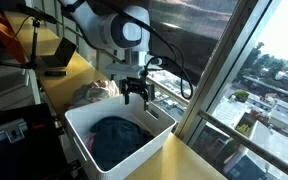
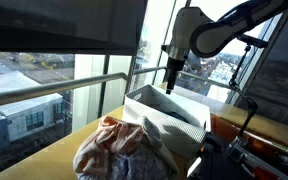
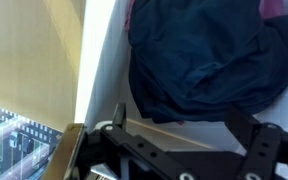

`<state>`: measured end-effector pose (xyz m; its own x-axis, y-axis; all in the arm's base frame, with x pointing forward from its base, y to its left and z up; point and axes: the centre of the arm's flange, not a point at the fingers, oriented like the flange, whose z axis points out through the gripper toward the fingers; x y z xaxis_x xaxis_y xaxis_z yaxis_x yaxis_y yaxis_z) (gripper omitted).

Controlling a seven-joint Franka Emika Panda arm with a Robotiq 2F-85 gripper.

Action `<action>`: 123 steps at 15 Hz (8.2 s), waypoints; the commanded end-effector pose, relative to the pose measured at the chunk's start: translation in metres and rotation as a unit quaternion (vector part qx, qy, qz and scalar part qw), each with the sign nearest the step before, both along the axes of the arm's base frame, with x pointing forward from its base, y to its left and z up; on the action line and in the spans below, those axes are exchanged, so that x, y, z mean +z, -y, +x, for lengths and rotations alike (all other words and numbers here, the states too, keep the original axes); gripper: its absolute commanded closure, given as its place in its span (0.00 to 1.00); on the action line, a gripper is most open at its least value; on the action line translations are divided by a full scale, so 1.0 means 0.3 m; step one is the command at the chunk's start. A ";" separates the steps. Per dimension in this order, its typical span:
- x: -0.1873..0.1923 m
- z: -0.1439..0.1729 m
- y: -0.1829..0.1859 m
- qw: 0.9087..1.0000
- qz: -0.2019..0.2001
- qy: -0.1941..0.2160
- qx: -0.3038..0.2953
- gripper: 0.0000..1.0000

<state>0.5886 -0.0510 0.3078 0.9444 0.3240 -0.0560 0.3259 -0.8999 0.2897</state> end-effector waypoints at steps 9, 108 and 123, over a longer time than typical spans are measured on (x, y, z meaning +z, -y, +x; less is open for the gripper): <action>-0.461 -0.309 0.025 0.998 0.056 -0.004 0.021 0.00; 0.352 0.024 -0.785 0.989 0.061 -0.058 0.119 0.00; -0.020 -0.173 0.117 0.991 0.091 -0.085 -0.039 0.00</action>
